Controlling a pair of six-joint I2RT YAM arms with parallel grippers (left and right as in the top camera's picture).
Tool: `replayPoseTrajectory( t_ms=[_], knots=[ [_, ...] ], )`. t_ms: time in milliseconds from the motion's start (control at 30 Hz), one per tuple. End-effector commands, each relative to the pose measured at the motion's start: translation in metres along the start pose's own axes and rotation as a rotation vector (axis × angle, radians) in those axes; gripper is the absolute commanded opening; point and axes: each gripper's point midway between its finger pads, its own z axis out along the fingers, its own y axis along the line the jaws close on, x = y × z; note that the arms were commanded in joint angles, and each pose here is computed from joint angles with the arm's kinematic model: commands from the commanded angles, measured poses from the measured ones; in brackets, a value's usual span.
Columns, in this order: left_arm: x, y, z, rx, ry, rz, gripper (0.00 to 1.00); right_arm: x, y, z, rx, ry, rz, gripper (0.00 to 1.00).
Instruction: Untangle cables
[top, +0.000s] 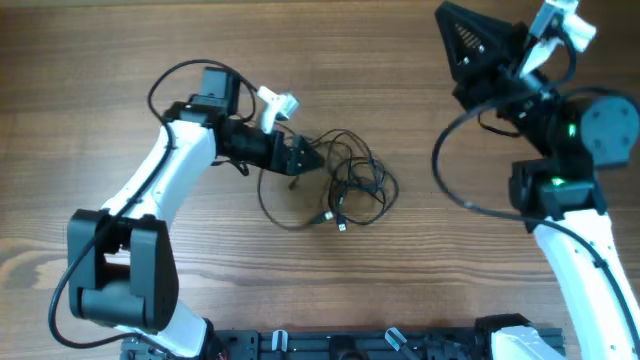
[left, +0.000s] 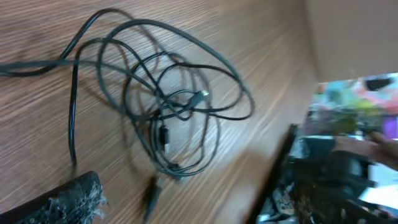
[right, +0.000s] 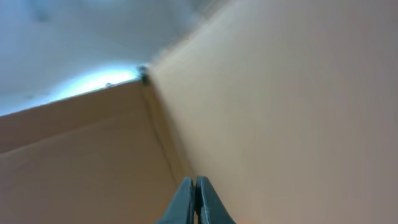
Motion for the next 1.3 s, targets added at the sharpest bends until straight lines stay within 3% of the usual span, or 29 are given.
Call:
replayPoseTrajectory(
  t_ms=[0, 100, 333, 367, 433, 500, 633, 800, 900, 1000, 1167, 1267],
  knots=[
    [0.0, 0.027, -0.001, -0.153, -0.003, -0.088, 1.0, 0.043, -0.018, -0.01, 0.046, 0.195, 0.128, 0.07],
    [-0.013, 0.031, -0.004, -0.157, -0.056, -0.14, 1.0, 0.094, -0.039, -0.027, 0.144, 0.377, 0.21, 0.24],
    [-0.016, 0.025, 0.004, -0.16, -0.064, -0.203, 1.0, 0.178, -0.1, -0.086, 0.565, 0.638, 0.391, 0.26],
    [-0.016, 0.024, 0.005, -0.158, -0.063, -0.213, 1.0, 0.187, -0.103, -0.092, 0.59, 0.67, 0.418, 0.32],
    [-0.015, 0.022, 0.007, -0.155, -0.062, -0.268, 1.0, 0.209, -0.108, -0.104, 0.635, 0.744, 0.488, 0.56],
    [-0.015, 0.02, 0.009, -0.154, -0.063, -0.313, 1.0, 0.229, -0.112, -0.116, 0.665, 0.819, 0.533, 0.63],
    [-0.02, 0.016, 0.018, -0.177, -0.082, -0.397, 1.0, 0.276, -0.12, -0.141, 0.73, 0.984, 0.651, 0.64],
    [-0.025, 0.013, 0.033, -0.256, -0.116, -0.449, 1.0, 0.324, -0.117, -0.156, 0.715, 1.173, 0.7, 0.46],
    [-0.022, 0.005, 0.045, -0.286, -0.112, -0.467, 0.93, 0.35, -0.105, -0.159, 0.659, 1.283, 0.686, 0.43],
    [-0.02, 0.004, 0.051, -0.322, -0.12, -0.48, 0.84, 0.363, -0.094, -0.162, 0.627, 1.332, 0.67, 0.43],
    [-0.02, 0.001, 0.066, -0.31, -0.114, -0.49, 0.84, 0.377, -0.091, -0.174, 0.622, 1.353, 0.671, 0.44],
    [-0.013, 0.007, 0.076, -0.32, -0.084, -0.519, 0.79, 0.384, -0.09, -0.177, 0.609, 1.345, 0.678, 0.45]
  ],
)
